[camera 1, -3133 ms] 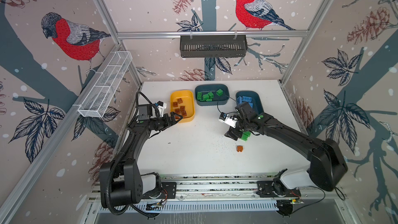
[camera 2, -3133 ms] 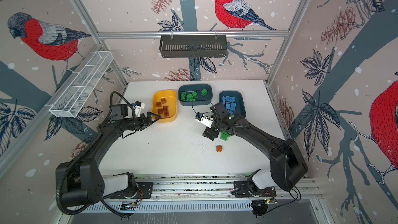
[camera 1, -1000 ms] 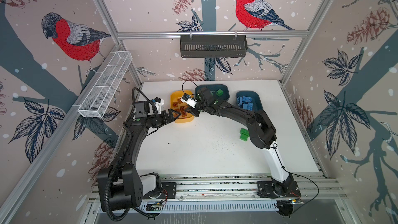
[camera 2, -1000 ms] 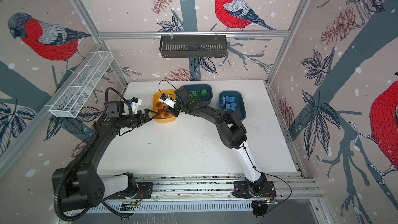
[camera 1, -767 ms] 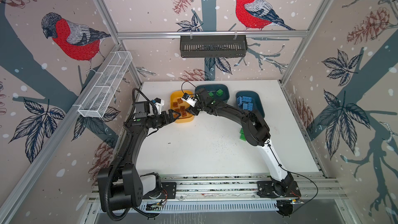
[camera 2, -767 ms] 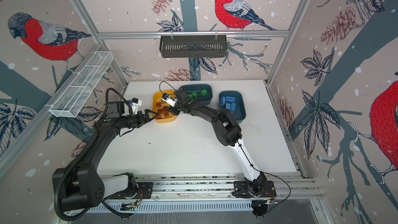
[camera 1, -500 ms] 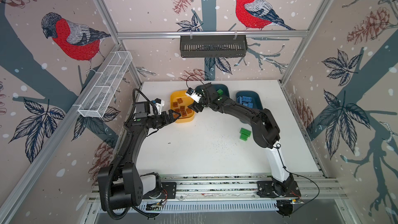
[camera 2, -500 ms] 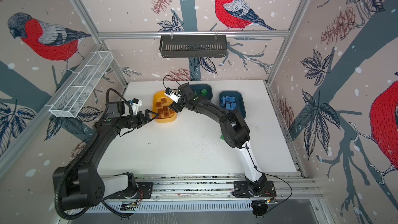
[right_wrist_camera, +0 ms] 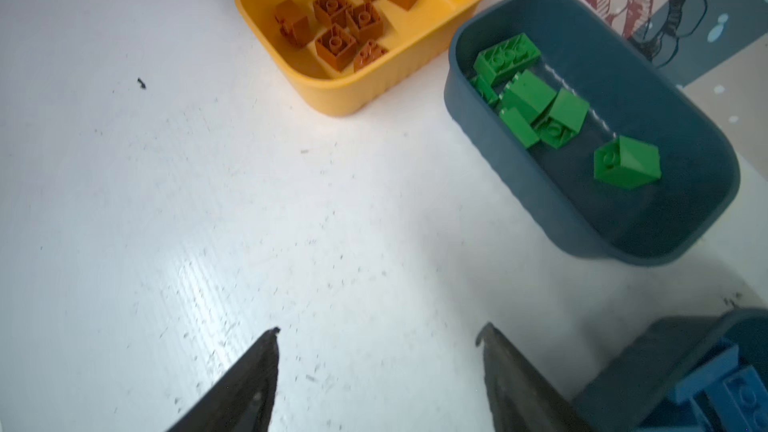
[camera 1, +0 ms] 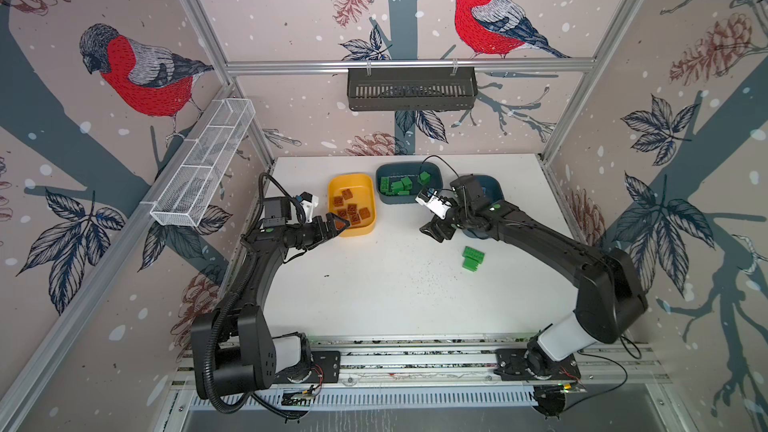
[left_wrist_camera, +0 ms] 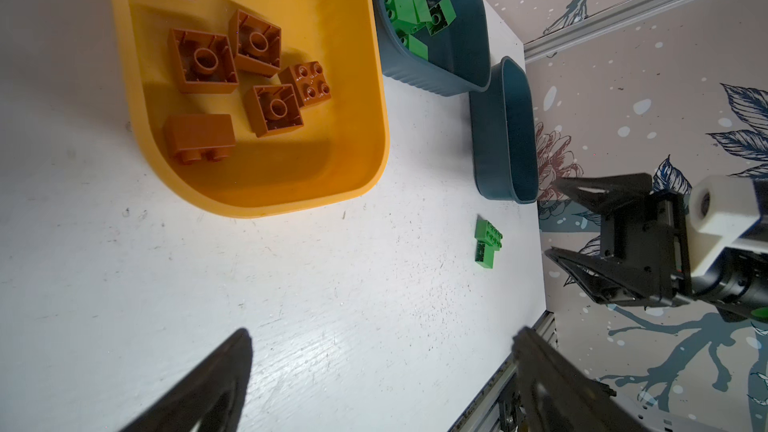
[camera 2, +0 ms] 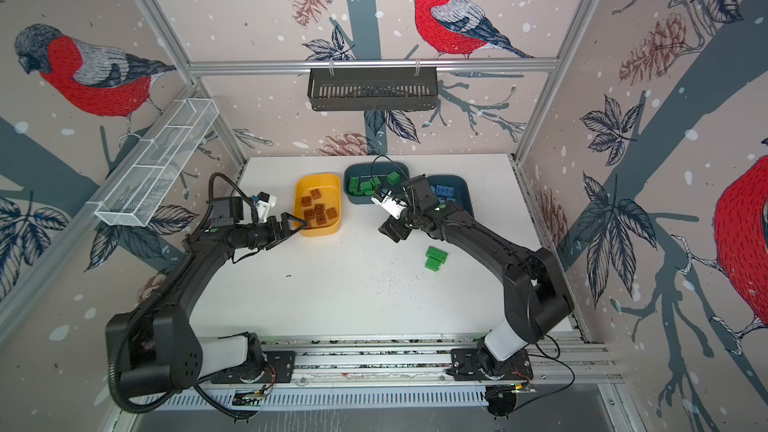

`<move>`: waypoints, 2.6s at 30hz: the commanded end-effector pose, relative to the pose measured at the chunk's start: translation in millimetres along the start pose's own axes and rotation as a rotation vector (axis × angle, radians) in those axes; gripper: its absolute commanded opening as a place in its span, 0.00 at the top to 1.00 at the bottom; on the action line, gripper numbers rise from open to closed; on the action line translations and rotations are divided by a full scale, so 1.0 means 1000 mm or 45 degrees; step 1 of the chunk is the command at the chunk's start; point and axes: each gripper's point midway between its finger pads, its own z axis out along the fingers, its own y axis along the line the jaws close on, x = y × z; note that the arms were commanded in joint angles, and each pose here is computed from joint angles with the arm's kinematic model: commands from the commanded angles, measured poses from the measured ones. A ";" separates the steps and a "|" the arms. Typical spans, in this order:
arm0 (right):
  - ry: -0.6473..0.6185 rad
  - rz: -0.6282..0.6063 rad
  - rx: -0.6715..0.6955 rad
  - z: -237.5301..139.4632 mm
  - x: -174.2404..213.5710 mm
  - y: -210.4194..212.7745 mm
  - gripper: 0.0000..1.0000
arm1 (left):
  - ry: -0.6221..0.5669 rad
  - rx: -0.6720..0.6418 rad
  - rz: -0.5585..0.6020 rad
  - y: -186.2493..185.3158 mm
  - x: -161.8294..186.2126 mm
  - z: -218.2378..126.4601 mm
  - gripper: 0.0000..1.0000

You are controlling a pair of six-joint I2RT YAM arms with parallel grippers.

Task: Sort the legos into containers by color
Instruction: 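Return the right gripper to the two green bricks on the table, then lower the right gripper and grasp the small green brick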

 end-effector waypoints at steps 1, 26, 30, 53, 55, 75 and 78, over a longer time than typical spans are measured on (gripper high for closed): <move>0.159 0.039 -0.007 -0.017 0.047 0.003 0.25 | -0.013 0.007 0.043 -0.002 -0.006 0.000 0.03; 0.493 0.168 -0.036 -0.014 0.173 0.019 0.43 | 0.012 0.002 0.029 0.003 -0.002 0.004 0.03; 0.506 0.164 -0.032 -0.009 0.176 0.017 0.43 | 0.017 0.001 0.020 0.005 -0.001 0.005 0.03; 0.574 0.116 0.000 0.003 0.184 0.011 0.46 | 0.026 0.001 0.013 0.008 0.004 0.006 0.03; 0.573 0.120 -0.018 0.004 0.184 0.014 0.47 | 0.025 0.000 0.015 0.008 0.004 0.006 0.03; 0.587 0.096 0.065 -0.003 0.176 0.004 0.48 | 0.032 0.007 0.010 0.009 0.006 0.009 0.03; 0.608 0.098 0.082 -0.002 0.180 0.000 0.47 | 0.033 0.004 0.009 0.010 0.007 0.009 0.03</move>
